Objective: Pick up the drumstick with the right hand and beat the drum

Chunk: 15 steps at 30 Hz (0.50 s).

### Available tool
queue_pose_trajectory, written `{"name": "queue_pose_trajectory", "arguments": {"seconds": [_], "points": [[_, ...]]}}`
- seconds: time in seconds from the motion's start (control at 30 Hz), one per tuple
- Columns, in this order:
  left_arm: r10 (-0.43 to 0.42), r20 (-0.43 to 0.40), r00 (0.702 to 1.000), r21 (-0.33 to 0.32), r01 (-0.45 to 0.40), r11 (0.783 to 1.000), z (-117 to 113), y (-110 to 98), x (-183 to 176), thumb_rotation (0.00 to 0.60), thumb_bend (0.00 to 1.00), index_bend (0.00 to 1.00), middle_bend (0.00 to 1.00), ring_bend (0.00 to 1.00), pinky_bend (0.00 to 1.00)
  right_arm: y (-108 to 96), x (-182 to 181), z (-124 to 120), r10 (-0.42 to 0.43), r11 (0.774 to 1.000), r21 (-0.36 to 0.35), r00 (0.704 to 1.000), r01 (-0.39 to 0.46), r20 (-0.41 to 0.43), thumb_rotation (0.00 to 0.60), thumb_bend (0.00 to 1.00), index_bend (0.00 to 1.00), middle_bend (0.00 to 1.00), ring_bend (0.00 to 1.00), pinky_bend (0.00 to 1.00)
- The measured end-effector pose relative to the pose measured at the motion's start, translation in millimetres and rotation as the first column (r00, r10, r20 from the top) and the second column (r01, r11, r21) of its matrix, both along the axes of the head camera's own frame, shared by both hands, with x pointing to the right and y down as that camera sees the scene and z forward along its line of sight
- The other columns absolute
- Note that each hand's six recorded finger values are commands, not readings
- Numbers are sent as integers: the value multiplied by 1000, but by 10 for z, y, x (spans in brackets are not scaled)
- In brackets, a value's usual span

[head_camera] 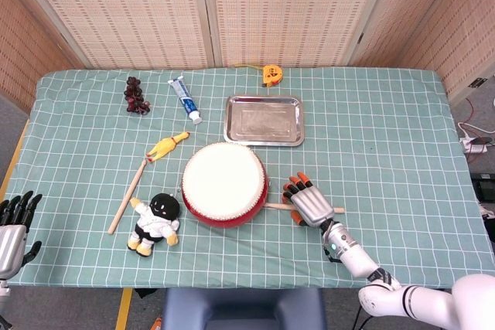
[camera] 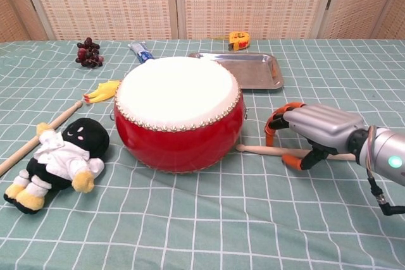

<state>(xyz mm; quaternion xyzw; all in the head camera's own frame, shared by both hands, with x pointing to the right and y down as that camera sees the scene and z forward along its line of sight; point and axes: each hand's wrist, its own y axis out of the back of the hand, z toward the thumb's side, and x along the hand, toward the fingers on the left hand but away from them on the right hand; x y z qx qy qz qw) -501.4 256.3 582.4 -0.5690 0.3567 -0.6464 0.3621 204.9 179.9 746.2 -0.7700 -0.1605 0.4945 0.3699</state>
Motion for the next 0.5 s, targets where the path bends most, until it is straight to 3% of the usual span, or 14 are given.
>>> {"name": "queue_pose_trajectory", "arguments": {"seconds": [0.5], "points": [[-11,-5,1000,-3,11,1000,20,29,-39,600,234,9,0,16,19,34,-15,-1,0,1000,28,1000,-1,6,600,459,531,192,10,15]]}}
